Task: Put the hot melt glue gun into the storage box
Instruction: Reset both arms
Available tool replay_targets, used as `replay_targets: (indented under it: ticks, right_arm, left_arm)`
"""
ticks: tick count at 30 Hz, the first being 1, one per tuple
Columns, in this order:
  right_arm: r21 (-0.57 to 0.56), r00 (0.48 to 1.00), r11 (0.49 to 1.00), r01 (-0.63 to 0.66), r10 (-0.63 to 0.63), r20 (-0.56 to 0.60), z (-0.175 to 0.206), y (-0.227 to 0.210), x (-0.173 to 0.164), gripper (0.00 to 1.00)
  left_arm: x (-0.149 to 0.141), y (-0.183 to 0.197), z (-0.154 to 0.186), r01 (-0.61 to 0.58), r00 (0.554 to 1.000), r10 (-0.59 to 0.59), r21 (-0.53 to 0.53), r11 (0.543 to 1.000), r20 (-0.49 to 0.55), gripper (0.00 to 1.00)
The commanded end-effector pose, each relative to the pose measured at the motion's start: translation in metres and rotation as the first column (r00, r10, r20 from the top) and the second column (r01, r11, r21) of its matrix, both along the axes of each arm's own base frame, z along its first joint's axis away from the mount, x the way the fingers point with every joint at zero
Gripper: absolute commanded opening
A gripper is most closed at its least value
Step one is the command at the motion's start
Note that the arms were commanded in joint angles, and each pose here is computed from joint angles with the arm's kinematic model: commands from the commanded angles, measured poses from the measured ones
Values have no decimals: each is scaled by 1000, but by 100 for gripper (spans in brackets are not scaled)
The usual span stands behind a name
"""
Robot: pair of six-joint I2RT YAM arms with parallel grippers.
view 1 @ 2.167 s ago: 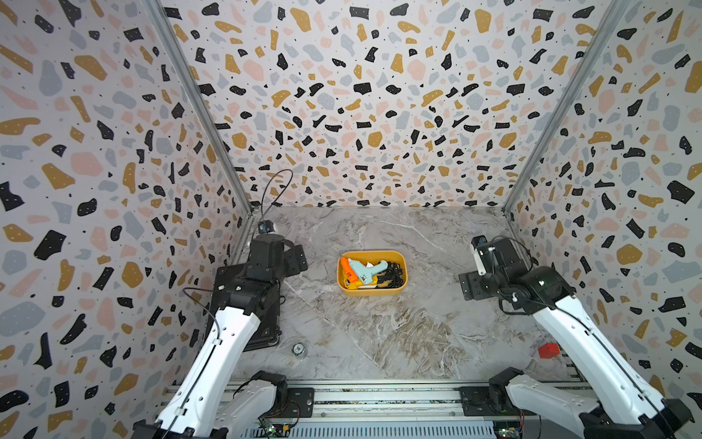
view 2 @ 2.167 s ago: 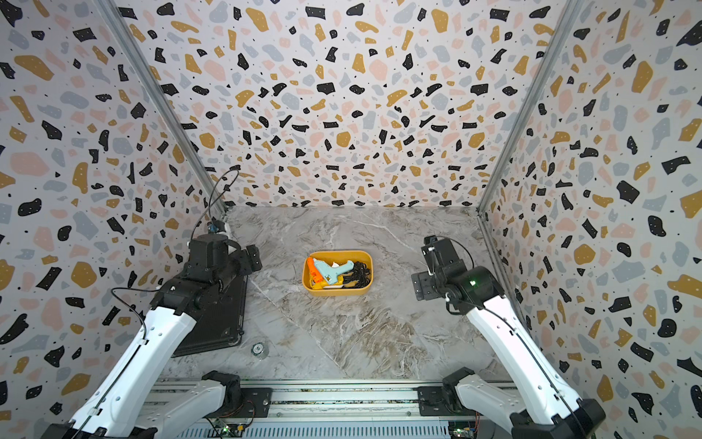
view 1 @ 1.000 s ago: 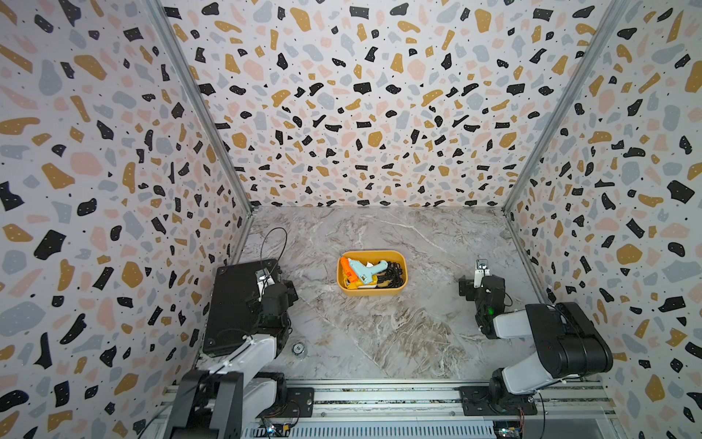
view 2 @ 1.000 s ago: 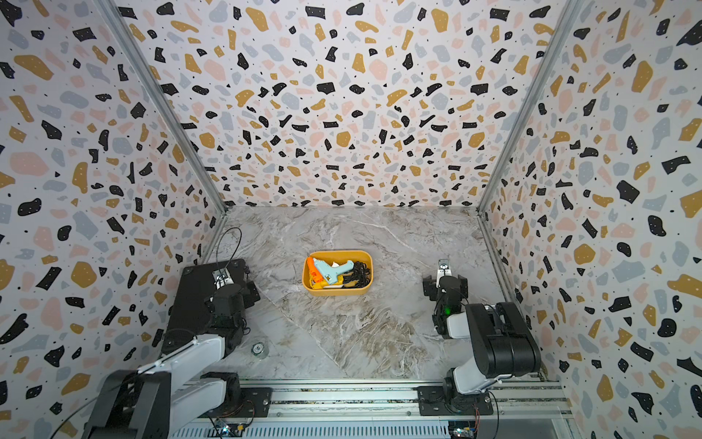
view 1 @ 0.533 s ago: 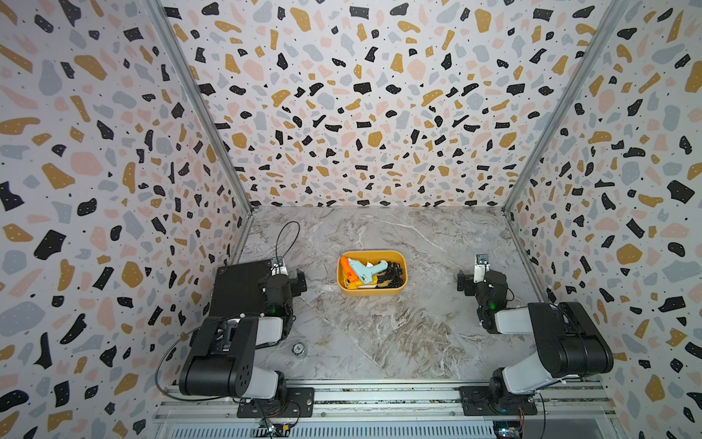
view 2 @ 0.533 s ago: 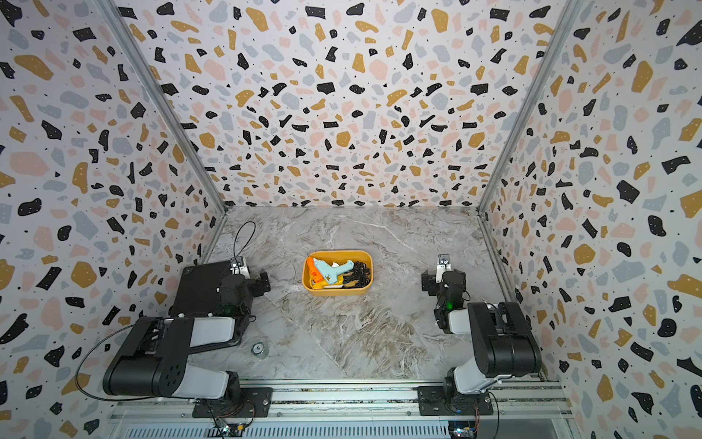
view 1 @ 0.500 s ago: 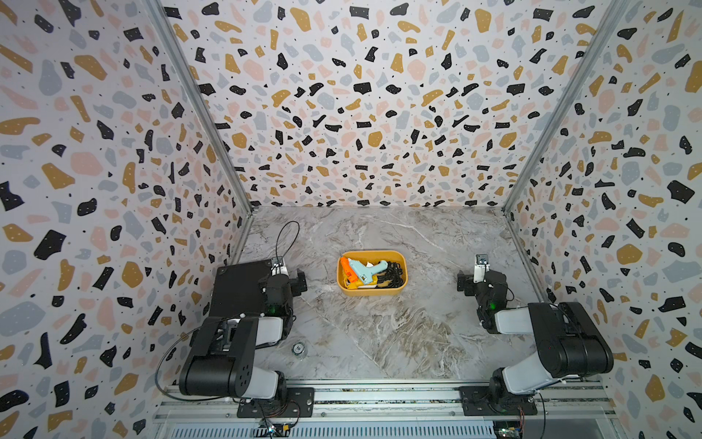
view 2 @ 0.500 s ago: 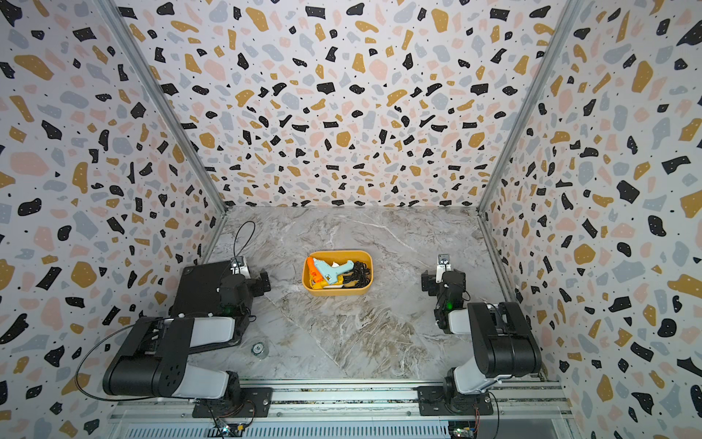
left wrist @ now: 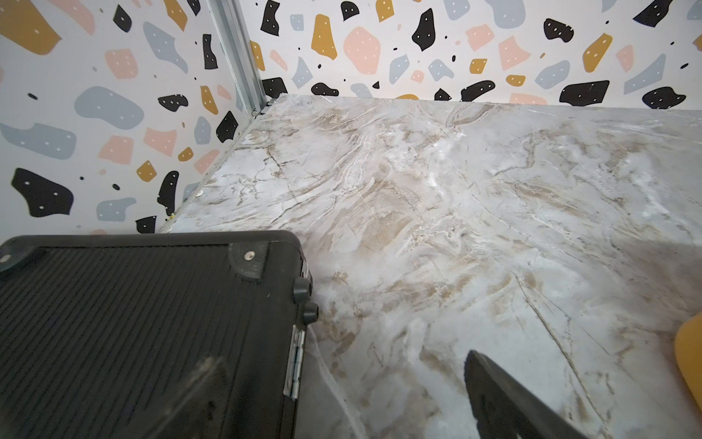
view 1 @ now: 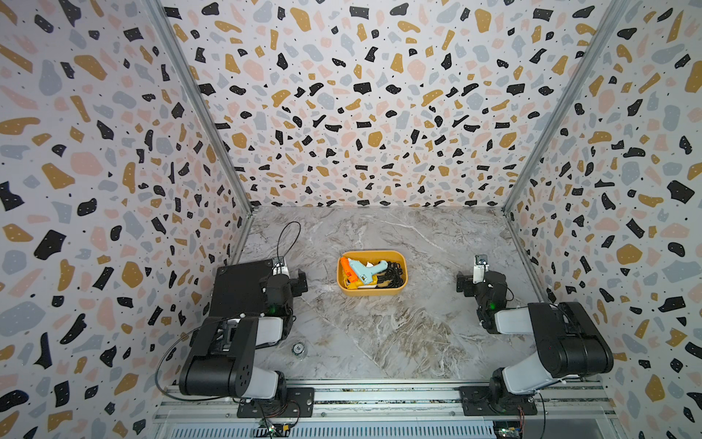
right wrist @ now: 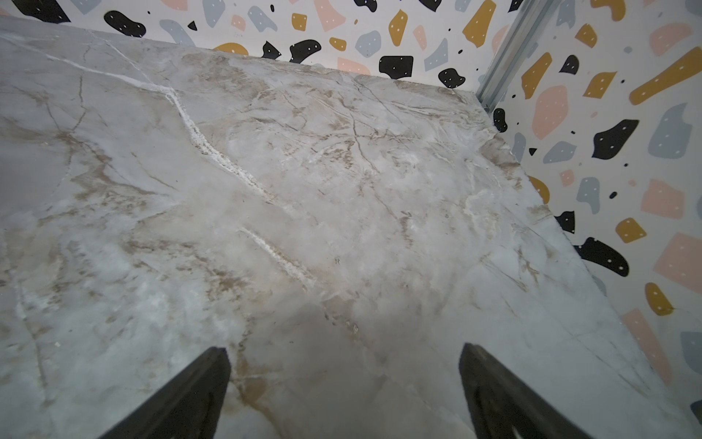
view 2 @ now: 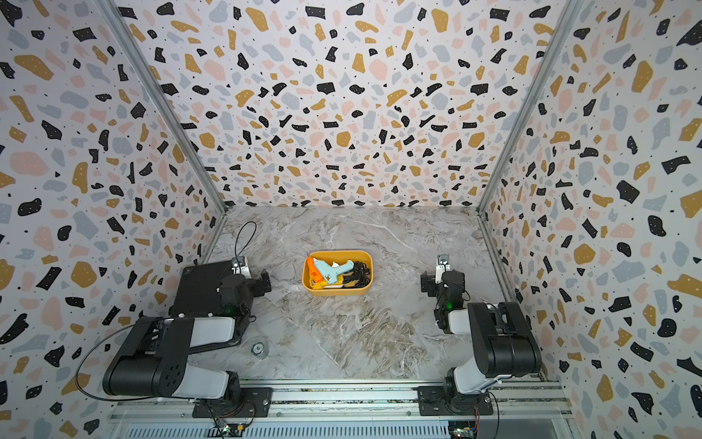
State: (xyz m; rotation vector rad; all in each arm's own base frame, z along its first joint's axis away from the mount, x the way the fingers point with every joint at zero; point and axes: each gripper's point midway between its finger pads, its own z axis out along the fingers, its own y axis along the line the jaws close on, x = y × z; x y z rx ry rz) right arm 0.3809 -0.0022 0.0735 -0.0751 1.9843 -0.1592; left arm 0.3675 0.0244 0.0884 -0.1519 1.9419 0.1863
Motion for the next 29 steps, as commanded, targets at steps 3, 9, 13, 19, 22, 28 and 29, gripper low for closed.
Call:
replay_targets:
  ticks: [3,9,13,19,22,28,29]
  right_arm:
    - [9,1000,1000,3,-3,23,9,0,3,99]
    - [9,1000,1000,3,-3,25,10,0,3,99]
    - [9,1000,1000,3,-3,27,10,0,3,99]
    - [9,1000,1000,3,-3,26,10,0,3,99]
    - [8,1000,1000,3,-3,25,9,0,2,99]
    - [9,1000,1000,4,-4,27,10,-1,3,99]
    - [9,1000,1000,3,-3,26,10,0,3,99]
  left_arm:
    - [5,-2,14,-7,999,5,28,1000,52,100]
    - [5,-2,14,-7,999,5,28,1000,51,100]
    - [5,-2,14,-6,999,4,27,1000,50,100]
    - [5,-2,14,-6,999,4,25,1000,51,100]
    - [5,-2,13,-5,999,4,25,1000,46,100]
    - [6,-3,13,-1,999,0,25,1000,38,100]
    - [5,-3,14,-2,999,1,25,1000,42,100]
